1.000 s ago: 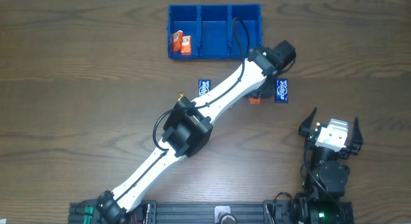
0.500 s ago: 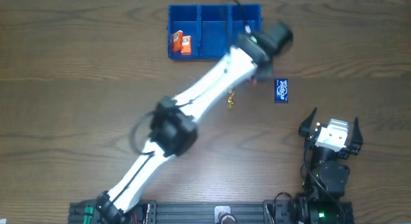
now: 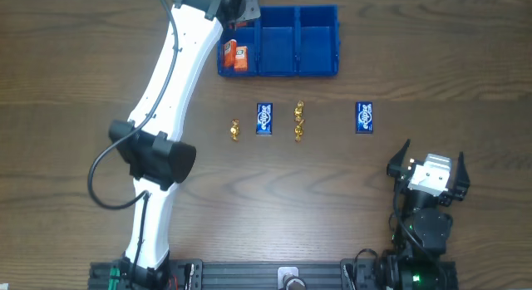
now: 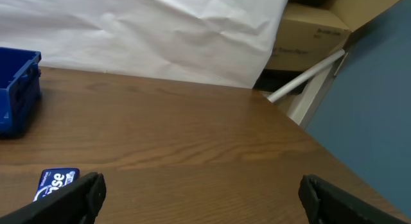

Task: Sort Candies Into Trays

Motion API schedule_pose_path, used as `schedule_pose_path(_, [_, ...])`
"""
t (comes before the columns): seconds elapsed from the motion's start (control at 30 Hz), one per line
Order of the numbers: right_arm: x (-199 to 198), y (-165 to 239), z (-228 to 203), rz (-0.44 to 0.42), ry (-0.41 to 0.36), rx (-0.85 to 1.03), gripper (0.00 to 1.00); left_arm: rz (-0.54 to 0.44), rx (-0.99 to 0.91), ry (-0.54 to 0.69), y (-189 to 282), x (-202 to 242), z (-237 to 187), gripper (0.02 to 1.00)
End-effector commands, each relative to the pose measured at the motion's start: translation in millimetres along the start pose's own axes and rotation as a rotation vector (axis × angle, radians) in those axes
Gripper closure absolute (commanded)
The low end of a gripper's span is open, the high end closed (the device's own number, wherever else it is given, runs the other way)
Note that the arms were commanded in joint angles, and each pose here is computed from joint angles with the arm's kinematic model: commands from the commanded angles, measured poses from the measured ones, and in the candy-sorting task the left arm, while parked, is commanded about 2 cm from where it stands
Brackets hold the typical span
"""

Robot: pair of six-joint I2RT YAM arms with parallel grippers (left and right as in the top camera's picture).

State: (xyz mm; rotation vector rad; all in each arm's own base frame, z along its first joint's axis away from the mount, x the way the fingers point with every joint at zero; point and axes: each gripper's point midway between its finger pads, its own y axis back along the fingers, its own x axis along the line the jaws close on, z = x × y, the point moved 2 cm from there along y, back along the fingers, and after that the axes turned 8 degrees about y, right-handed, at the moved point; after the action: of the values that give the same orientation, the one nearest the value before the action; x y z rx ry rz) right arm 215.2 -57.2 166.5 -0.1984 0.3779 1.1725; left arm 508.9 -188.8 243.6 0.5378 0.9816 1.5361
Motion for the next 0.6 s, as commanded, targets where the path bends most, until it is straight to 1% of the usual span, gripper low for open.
schedule_pose_path(0.03, [0,0,-2,-0.006,0.006,0.004,0.003,0.025,0.064,-0.087,-36,15,-6,0.676])
schedule_pose_path(0.13, [0,0,-1,-0.006,0.006,0.004,0.003,0.035,0.098,-0.081,-51,25,-8,0.68])
schedule_pose_path(0.3, [0,0,-2,-0.006,0.006,0.004,0.003,0.023,0.147,-0.107,-73,29,-16,0.689])
schedule_pose_path(0.6, [0,0,-2,-0.006,0.006,0.004,0.003,0.009,0.179,-0.158,-86,24,-27,0.695])
